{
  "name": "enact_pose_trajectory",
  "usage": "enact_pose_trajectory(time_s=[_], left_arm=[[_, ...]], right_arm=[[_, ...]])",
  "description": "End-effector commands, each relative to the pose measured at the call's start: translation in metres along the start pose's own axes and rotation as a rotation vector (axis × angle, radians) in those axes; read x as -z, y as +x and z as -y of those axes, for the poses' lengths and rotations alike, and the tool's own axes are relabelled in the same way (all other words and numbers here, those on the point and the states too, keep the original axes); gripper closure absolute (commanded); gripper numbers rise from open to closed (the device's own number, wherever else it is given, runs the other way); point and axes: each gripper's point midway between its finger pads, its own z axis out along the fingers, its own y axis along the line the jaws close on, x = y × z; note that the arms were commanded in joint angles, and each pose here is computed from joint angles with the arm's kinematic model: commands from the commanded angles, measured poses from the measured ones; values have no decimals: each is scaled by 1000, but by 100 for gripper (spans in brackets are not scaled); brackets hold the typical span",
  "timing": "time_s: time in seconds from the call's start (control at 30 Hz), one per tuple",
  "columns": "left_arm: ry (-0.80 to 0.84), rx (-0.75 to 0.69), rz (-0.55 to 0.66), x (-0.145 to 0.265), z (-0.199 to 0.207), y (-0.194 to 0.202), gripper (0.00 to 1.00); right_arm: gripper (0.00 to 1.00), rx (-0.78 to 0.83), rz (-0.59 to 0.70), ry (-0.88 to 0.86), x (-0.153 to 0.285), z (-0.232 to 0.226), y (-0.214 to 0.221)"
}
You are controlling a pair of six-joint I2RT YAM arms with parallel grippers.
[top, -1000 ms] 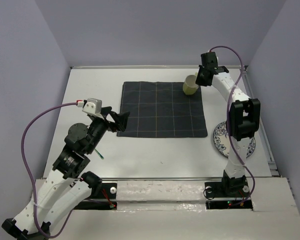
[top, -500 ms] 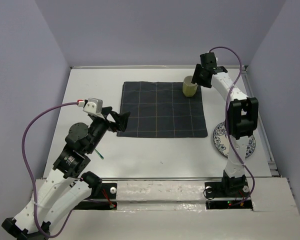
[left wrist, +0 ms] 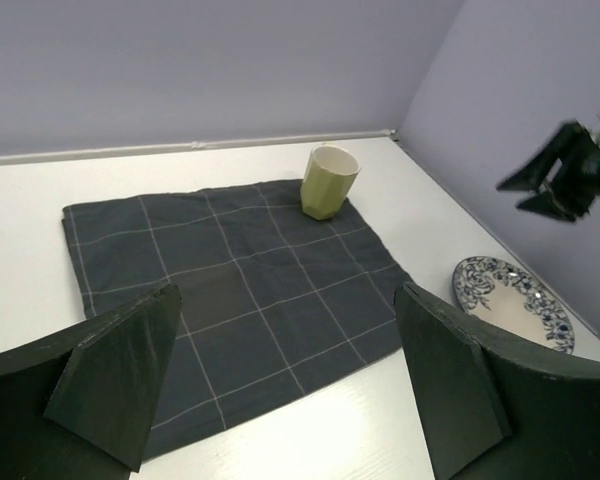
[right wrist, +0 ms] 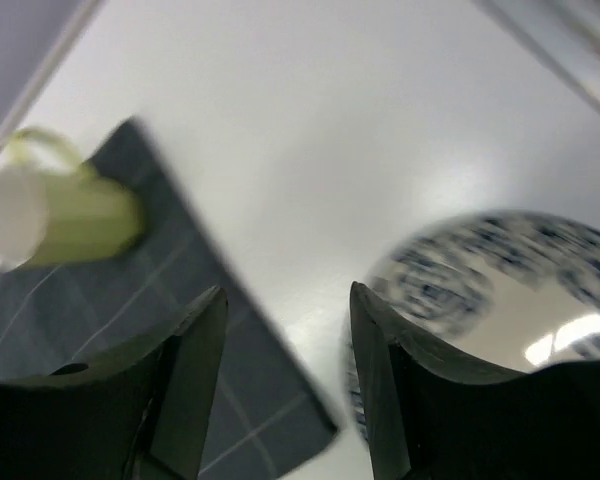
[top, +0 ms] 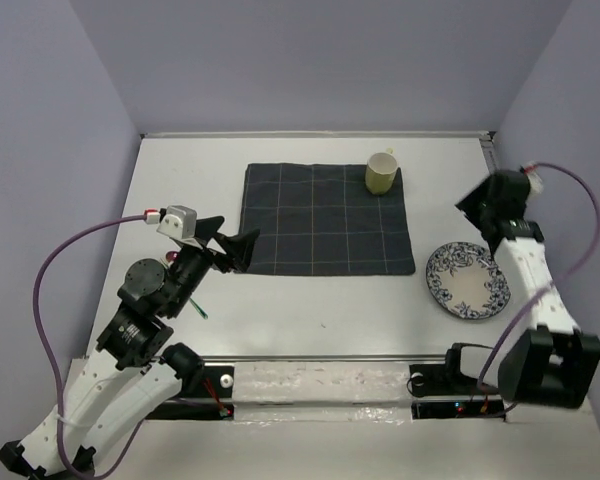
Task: Set the dinner table for one person
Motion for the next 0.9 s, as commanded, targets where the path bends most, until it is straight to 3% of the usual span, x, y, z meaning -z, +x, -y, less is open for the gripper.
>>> enact_pose_trajectory(time_s=[0.0, 0.03, 0.17, 0.27, 0.4, 0.53, 0.67, 0.77, 0.87], left_arm=[[45, 1, 61, 6, 12, -16, 1], [51, 3, 64, 7, 14, -17, 1], [72, 7, 66, 11, 19, -17, 1], [92, 13, 82, 16, 24, -21, 1], [105, 16, 85, 19, 28, -22, 1], [129, 20, 83, 21, 33, -22, 1], [140, 22, 87, 23, 36, -23, 1], [145, 24, 84, 23, 37, -22, 1], [146, 23, 81, 22, 37, -22, 1]], right_arm=[[44, -277, 34, 134, 14, 91, 32], [46, -291, 15, 141, 18, 97, 46], [45, -439, 31, 420, 40, 192, 76], [32, -502, 98, 618, 61, 242, 73], [23, -533, 121, 690, 70, 259, 69], [10, -548, 64, 642, 61, 250, 78], [9, -587, -120, 481, 36, 224, 112], [12, -624, -157, 403, 30, 212, 127], [26, -648, -158, 346, 26, 203, 129]])
